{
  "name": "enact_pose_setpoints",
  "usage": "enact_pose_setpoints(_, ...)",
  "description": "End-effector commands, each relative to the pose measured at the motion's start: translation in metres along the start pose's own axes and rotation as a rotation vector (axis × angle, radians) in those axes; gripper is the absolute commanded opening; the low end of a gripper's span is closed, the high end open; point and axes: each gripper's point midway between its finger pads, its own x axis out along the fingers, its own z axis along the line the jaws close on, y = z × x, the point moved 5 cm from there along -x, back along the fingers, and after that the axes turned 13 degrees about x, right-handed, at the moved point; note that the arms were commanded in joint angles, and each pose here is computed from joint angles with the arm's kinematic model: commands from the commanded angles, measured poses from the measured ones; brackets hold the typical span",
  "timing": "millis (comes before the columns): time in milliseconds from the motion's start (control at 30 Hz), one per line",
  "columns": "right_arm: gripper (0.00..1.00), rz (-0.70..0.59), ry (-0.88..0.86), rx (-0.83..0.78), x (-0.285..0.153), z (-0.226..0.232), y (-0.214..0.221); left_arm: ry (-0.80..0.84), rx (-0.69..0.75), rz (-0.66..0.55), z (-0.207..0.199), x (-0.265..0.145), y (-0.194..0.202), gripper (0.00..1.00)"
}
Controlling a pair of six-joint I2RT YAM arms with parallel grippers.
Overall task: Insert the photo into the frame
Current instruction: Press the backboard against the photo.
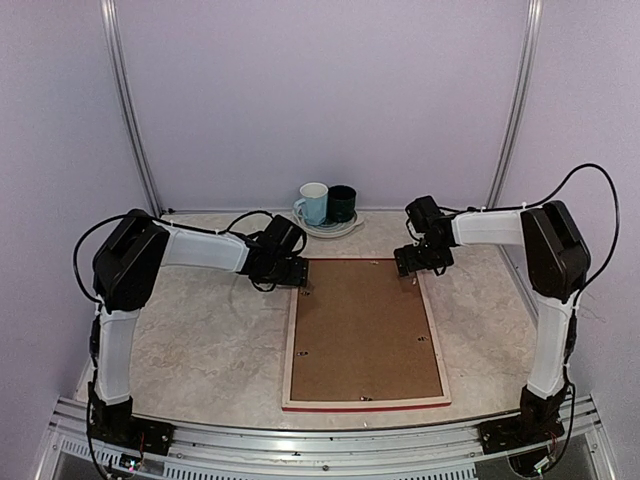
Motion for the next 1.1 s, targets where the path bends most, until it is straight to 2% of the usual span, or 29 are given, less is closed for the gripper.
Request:
enact_pose_setpoints(0, 0.99, -0.020, 0.044, 0.010, 0.008, -0.005, -0.014, 0.009, 0.021, -0.040, -0.004, -0.003, -0.019, 0.76)
enact_pose_setpoints(333, 0.99, 0.010, 0.057, 0.008, 0.031, 0.000, -0.016, -0.017, 0.080, -0.035, -0.013, 0.007, -0.027, 0.76)
enact_pose_setpoints(600, 0.99, 0.041, 0.083, -0.008, 0.037, -0.007, 0.001, -0.089, 0.162, 0.039, -0.023, 0.025, -0.008, 0.76)
enact_pose_setpoints(867, 0.99, 0.067, 0.095, -0.023, 0.041, -0.011, 0.014, -0.117, 0.189, 0.085, -0.022, 0.030, 0.006, 0.75)
enact_pose_setpoints(1067, 0.99, 0.057, 0.081, -0.023, 0.035, -0.009, 0.008, -0.106, 0.177, 0.091, -0.021, 0.031, 0.008, 0.74)
